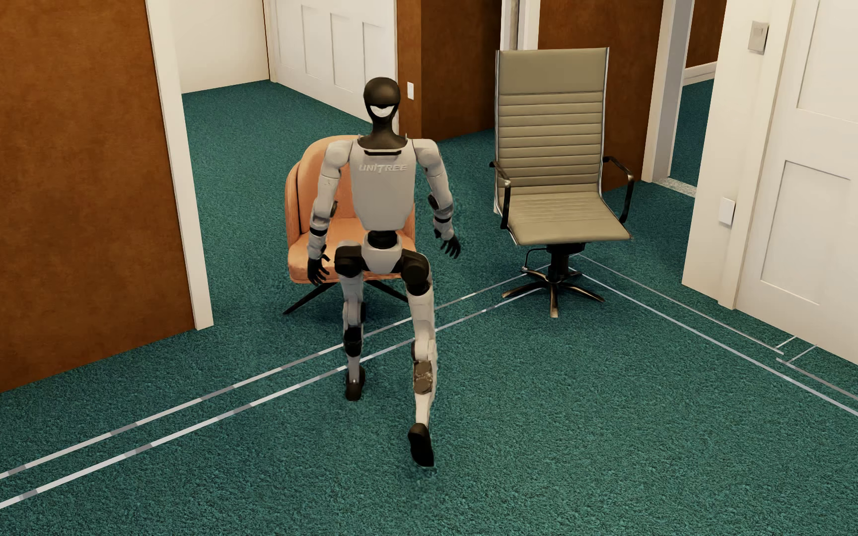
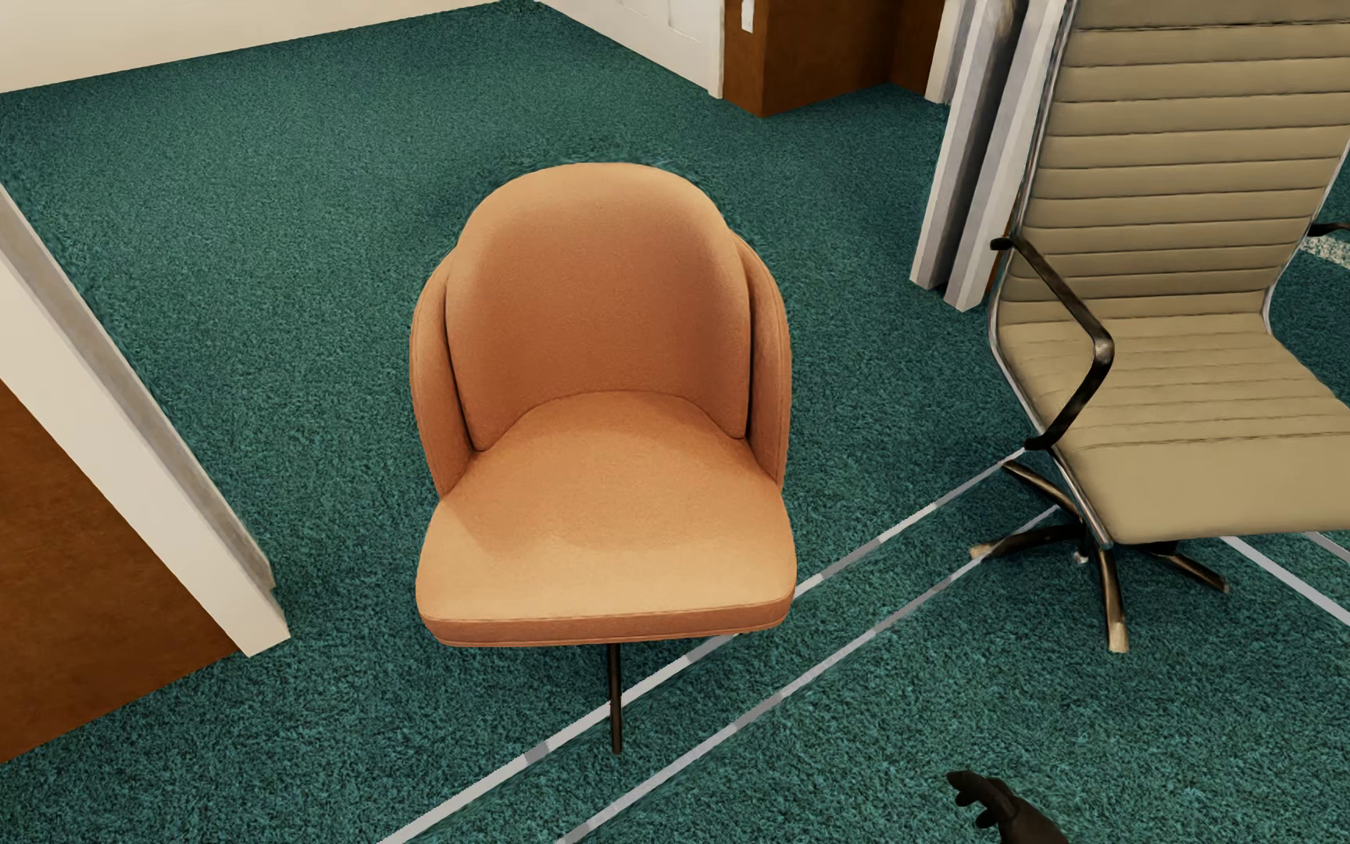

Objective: Sit down on the dark chair

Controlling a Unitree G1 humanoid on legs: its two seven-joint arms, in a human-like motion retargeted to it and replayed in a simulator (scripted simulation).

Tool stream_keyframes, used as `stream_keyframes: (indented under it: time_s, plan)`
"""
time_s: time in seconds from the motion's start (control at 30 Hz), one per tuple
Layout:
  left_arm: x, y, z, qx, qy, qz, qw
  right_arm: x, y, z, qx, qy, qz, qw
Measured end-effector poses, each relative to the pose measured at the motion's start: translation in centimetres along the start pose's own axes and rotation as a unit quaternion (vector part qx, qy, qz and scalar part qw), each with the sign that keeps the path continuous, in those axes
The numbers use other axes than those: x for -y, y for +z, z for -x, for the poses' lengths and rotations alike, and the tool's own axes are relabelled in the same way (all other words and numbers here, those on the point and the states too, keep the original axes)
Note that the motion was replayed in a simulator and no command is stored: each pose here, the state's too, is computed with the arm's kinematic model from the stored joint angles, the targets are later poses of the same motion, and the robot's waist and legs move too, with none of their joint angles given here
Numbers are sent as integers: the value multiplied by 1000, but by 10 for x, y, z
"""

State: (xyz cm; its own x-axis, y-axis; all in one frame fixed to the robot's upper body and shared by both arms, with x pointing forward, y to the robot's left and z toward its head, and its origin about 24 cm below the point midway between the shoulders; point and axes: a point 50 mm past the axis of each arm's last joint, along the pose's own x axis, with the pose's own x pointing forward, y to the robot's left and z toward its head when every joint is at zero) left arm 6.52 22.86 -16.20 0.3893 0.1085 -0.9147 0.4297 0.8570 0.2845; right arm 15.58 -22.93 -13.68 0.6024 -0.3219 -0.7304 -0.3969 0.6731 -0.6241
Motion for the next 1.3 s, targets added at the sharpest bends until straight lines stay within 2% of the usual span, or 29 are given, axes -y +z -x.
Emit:
stream_keyframes:
  time_s: [0.07,0.17,0.23,0.3,0.37,0.43,0.47,0.53,0.57,0.6,0.63,0.7,0.73,0.77,0.8,0.9,0.93,1.0,1.07,1.13,1.17,1.2,1.3]
  plan:
    - [-23,28,-6,33,27,-23,999,-11,-22,7,-41,5,3,999]
    - [-50,108,-9,146,69,-41,986,-17,-59,20,-110,-17,-30,993]
    - [-60,175,1,248,86,-105,959,-23,-67,24,-119,-1,-25,993]
    - [-43,225,14,324,70,-163,929,-26,-79,29,-140,7,-17,990]
    - [-9,252,26,387,34,-202,899,-31,-89,35,-135,12,-11,991]
    - [11,248,29,390,1,-232,891,-29,-97,39,-135,35,-29,990]
    - [17,241,28,392,-14,-241,888,-25,-102,39,-146,21,-19,989]
    - [4,217,21,359,-18,-265,895,-30,-102,41,-143,25,-20,989]
    - [-4,201,15,332,-24,-259,907,-28,-110,44,-147,22,8,989]
    - [-24,192,10,302,1,-243,922,-15,-106,37,-118,31,27,992]
    - [-39,164,0,239,52,-218,945,-7,-102,33,-119,24,26,992]
    - [-65,123,-7,149,110,-147,972,-4,-108,34,-145,-10,-6,989]
    - [-84,114,-6,125,125,-137,975,-4,-115,37,-183,-25,-3,983]
    - [-104,113,-3,120,136,-149,972,-8,-108,36,-146,2,-46,988]
    - [-115,111,0,118,147,-158,969,-8,-114,38,-148,11,-43,988]
    - [-144,102,10,114,206,-118,965,-27,-108,42,-142,37,-31,989]
    - [-140,111,9,124,216,-112,962,-19,-102,37,-133,5,-37,990]
    - [-140,121,8,139,243,-116,953,-22,-75,27,-89,18,-53,994]
    - [-137,133,7,155,226,-116,955,-8,-49,16,-46,1,-34,998]
    - [-134,141,6,157,216,-148,952,12,-19,5,15,-31,-27,999]
    - [-133,141,6,156,207,-164,952,20,-6,1,37,-31,-1,999]
    - [-133,143,7,164,209,-169,949,28,16,0,74,-60,-17,995]
    - [-141,146,12,166,223,-182,943,60,78,-2,176,-118,4,977]
